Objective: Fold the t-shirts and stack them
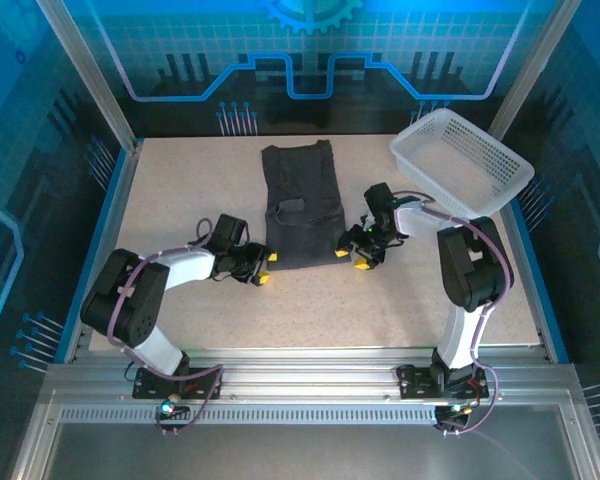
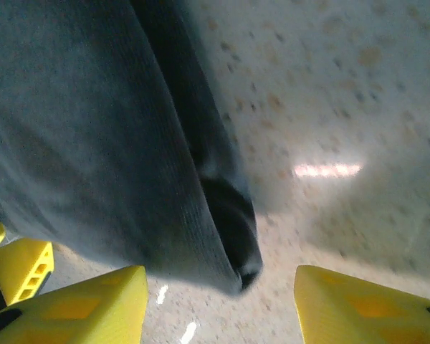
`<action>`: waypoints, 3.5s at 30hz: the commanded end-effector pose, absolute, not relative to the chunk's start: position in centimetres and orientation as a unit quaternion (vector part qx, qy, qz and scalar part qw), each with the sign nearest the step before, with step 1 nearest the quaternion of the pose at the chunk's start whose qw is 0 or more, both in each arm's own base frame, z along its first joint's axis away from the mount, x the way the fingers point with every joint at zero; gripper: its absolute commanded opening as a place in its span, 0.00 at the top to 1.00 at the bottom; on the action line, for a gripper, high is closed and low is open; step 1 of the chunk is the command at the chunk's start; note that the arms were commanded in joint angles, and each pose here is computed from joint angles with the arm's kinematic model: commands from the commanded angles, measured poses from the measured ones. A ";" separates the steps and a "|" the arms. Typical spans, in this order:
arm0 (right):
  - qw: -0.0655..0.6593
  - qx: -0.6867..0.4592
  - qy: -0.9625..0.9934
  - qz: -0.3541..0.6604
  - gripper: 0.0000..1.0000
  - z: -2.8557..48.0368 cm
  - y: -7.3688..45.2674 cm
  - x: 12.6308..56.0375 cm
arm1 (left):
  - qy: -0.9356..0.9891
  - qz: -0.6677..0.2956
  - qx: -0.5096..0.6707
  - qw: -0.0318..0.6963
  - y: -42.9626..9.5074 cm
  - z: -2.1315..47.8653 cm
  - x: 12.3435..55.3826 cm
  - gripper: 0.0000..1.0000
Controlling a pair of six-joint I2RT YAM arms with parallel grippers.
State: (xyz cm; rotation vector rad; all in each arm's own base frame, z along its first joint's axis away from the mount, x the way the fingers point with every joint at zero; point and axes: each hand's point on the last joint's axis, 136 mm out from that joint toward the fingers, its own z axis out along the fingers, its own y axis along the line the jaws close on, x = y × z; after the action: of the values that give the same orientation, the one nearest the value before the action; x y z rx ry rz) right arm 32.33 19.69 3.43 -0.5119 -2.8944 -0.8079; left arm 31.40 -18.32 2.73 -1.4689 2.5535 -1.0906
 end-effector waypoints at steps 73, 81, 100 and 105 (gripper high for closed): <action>0.033 -0.284 -0.907 -0.309 0.70 9.0 22.5 50.1 | 0.853 -0.300 -0.410 0.119 -13.6 11.8 48.9 0.68; -0.062 -0.200 -0.922 -0.325 0.37 14.0 21.2 53.4 | 0.854 -0.320 -0.376 0.163 -14.0 16.3 49.7 0.53; -0.178 -0.171 -0.891 -0.382 0.33 20.0 16.9 36.7 | 0.720 -0.409 -0.538 0.159 -30.2 9.5 39.0 0.25; -0.182 -0.175 -0.890 -0.380 0.34 21.1 15.4 35.8 | 0.715 -0.366 -0.575 0.155 -30.7 6.5 39.5 0.26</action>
State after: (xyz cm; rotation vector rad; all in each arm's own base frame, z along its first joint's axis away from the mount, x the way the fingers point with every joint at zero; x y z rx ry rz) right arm 36.14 16.30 18.69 -0.6335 -3.1536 -1.2747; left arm 37.72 -30.35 5.47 -1.5690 2.1845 -1.0293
